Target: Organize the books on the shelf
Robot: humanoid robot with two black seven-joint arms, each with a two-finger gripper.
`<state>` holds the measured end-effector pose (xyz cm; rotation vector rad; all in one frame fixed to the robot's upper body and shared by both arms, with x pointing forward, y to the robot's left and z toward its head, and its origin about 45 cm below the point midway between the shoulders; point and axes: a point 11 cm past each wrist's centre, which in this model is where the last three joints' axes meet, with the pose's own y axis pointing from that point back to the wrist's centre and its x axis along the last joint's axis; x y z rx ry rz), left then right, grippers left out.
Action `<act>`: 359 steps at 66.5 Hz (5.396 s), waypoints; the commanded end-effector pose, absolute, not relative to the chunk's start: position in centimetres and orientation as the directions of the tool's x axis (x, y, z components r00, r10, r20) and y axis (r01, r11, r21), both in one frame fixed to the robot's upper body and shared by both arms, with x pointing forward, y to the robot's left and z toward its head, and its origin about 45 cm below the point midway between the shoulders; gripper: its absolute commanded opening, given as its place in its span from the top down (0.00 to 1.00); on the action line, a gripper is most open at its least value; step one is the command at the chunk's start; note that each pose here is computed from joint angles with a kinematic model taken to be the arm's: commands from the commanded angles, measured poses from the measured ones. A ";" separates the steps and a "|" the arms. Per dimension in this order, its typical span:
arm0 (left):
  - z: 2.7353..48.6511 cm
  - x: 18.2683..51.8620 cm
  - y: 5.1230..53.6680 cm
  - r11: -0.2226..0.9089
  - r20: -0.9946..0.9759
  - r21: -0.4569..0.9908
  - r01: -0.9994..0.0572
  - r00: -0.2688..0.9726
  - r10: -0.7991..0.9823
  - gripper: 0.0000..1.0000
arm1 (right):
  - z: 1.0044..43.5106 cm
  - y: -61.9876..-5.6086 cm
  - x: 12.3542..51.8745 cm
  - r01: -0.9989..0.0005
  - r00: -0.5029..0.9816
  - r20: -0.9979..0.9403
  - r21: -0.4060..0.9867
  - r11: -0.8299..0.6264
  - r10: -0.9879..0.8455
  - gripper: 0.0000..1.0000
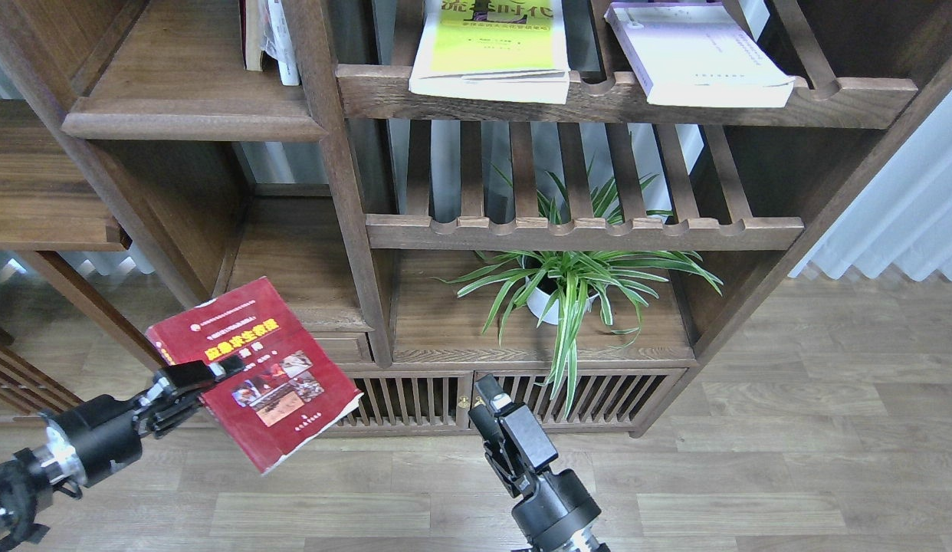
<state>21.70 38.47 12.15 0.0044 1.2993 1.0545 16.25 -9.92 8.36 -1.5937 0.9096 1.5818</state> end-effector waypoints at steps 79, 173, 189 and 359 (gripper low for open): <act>36.8 30.0 50.0 0.299 -0.380 0.286 -0.910 0.178 0.908 0.96 | 8.0 -10.1 16.3 -0.863 0.001 -1.000 0.006 -0.505 -0.014 0.01; 46.3 41.7 40.6 0.504 -0.129 0.154 -0.850 0.488 0.863 0.95 | 7.8 -10.2 16.2 -0.863 -0.004 -1.000 0.013 -0.506 -0.020 0.01; 47.6 42.6 41.8 0.436 -0.023 0.168 -0.884 0.439 0.898 0.95 | 7.8 -10.2 16.2 -0.863 -0.004 -1.000 0.013 -0.506 -0.020 0.01; 44.4 52.0 33.1 0.417 -0.031 0.047 -0.908 0.416 0.909 0.96 | 7.8 -10.2 16.2 -0.863 -0.003 -1.000 0.012 -0.506 -0.019 0.01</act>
